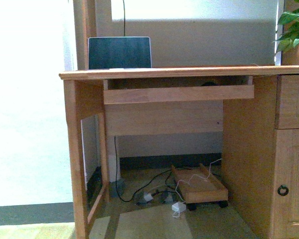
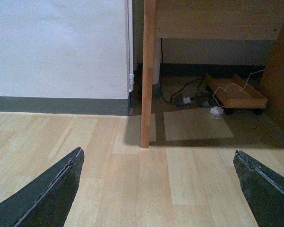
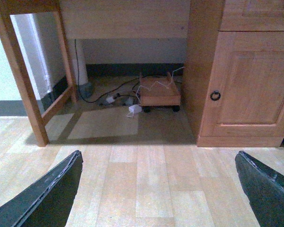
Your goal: Place mouse
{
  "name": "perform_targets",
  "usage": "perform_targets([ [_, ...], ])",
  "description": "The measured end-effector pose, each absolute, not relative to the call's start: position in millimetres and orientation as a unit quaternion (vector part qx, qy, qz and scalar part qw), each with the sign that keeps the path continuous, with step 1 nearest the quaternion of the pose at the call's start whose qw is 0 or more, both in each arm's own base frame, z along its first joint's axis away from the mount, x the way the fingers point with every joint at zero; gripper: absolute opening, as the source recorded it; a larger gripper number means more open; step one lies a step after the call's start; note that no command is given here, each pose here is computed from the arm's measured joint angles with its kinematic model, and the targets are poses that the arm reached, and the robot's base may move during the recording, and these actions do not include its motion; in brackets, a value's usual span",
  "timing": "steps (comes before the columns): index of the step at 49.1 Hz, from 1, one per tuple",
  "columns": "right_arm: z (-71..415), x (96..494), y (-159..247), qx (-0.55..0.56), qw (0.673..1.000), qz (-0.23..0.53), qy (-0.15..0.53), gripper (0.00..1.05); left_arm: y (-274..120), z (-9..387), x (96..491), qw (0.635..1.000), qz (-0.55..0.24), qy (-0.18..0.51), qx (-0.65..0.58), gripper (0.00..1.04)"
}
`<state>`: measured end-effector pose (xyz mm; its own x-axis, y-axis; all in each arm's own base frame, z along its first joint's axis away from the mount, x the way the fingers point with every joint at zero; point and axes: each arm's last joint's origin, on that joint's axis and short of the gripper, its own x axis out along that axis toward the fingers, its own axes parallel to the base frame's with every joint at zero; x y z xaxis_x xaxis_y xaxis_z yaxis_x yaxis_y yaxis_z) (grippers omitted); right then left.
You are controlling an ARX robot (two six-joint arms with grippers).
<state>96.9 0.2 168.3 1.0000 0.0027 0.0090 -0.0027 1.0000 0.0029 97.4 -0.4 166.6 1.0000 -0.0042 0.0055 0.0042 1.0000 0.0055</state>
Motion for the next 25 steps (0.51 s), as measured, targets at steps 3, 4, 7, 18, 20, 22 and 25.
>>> perform_targets([
  [3, 168.3, 96.9, 0.2, 0.001, 1.0, 0.001, -0.004, 0.97, -0.4, 166.6, 97.4, 1.0, -0.002, -0.003, 0.003, 0.97],
  [4, 168.3, 96.9, 0.2, 0.001, 1.0, 0.001, -0.004, 0.97, -0.4, 166.6, 97.4, 1.0, -0.002, -0.003, 0.003, 0.97],
  [7, 168.3, 96.9, 0.2, 0.001, 1.0, 0.001, -0.004, 0.97, -0.4, 166.6, 97.4, 1.0, -0.002, -0.003, 0.003, 0.97],
  [18, 168.3, 96.9, 0.2, 0.001, 1.0, 0.001, -0.004, 0.97, -0.4, 166.6, 97.4, 1.0, -0.002, -0.003, 0.003, 0.97],
  [20, 168.3, 96.9, 0.2, 0.001, 1.0, 0.001, -0.004, 0.97, -0.4, 166.6, 97.4, 1.0, -0.002, -0.003, 0.003, 0.97],
  [22, 168.3, 96.9, 0.2, 0.001, 1.0, 0.001, -0.004, 0.97, -0.4, 166.6, 97.4, 1.0, -0.002, -0.003, 0.003, 0.97],
  [25, 168.3, 96.9, 0.2, 0.001, 1.0, 0.001, -0.004, 0.97, -0.4, 166.6, 97.4, 1.0, -0.002, -0.003, 0.003, 0.97],
])
